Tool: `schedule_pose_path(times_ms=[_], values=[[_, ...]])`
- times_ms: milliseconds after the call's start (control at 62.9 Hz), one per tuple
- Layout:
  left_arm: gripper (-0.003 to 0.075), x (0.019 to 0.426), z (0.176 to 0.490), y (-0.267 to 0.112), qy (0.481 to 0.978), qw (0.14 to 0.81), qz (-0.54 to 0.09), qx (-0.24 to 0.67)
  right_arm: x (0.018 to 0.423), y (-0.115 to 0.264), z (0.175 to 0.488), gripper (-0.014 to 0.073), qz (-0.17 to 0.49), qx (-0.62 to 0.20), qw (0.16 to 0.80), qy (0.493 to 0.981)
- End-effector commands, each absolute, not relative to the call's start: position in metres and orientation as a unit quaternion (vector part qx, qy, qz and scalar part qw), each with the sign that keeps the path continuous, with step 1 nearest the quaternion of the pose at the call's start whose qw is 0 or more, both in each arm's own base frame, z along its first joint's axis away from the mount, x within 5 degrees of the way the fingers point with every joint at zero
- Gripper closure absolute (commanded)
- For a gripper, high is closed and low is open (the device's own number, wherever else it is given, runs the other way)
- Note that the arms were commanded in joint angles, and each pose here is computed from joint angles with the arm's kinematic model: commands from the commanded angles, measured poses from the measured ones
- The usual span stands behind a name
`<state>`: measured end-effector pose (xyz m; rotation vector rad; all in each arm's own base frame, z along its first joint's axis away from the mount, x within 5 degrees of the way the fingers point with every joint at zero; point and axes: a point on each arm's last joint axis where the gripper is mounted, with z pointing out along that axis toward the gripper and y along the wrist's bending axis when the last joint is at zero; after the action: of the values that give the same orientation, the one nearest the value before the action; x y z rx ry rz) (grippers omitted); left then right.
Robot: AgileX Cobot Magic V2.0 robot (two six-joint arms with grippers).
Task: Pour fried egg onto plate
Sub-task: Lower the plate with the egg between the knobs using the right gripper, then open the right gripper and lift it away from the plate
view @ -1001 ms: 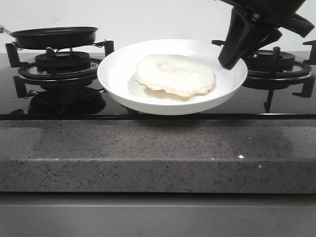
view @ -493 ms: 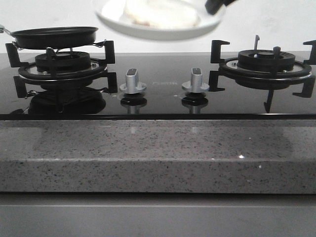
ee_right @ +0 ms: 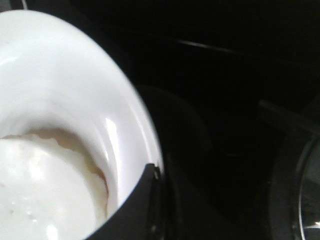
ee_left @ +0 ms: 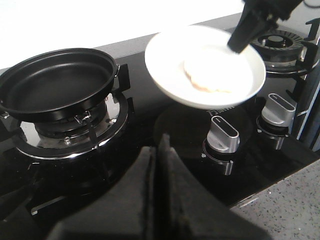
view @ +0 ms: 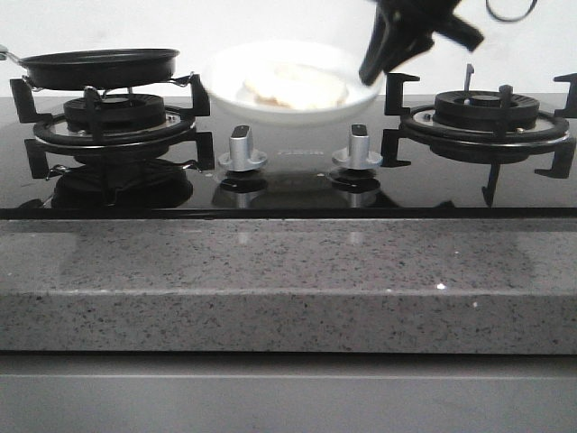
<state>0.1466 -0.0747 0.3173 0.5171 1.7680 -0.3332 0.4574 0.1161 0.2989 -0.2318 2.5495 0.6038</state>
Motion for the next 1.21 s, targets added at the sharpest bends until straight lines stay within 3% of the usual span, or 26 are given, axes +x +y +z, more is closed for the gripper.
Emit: schedule_pose_path(times_ms=[0, 207, 493, 668, 922, 1144, 1192], values=[[0.0741, 0.149, 0.332, -0.073, 0.739, 0.627, -0.144, 0.198, 0.452, 0.113, 0.335, 0.0654, 0.231, -0.085, 0.305, 0.920], [0.0741, 0.149, 0.332, -0.073, 0.739, 0.627, -0.144, 0.198, 0.453, 0.111, 0.326, 0.0630, 0.210, -0.093, 0.288, 0.930], [0.0741, 0.149, 0.332, -0.073, 0.739, 0.627, -0.144, 0.198, 0.453, 0.111, 0.326, 0.0428, 0.210, -0.094, 0.285, 0.931], [0.0741, 0.149, 0.332, -0.073, 0.739, 0.627, -0.144, 0.198, 0.452, 0.109, 0.335, 0.0358, 0.209, -0.096, 0.296, 0.927], [0.0741, 0.149, 0.332, -0.073, 0.739, 0.627, -0.144, 0.198, 0.443, 0.107, 0.361, 0.0379, 0.212, -0.117, 0.289, 0.926], [0.0741, 0.149, 0.332, -0.073, 0.739, 0.627, -0.144, 0.198, 0.439, 0.107, 0.369, 0.0646, 0.213, -0.124, 0.285, 0.926], [0.0741, 0.149, 0.332, -0.073, 0.739, 0.627, -0.144, 0.198, 0.439, 0.107, 0.370, 0.0669, 0.213, -0.124, 0.286, 0.926]])
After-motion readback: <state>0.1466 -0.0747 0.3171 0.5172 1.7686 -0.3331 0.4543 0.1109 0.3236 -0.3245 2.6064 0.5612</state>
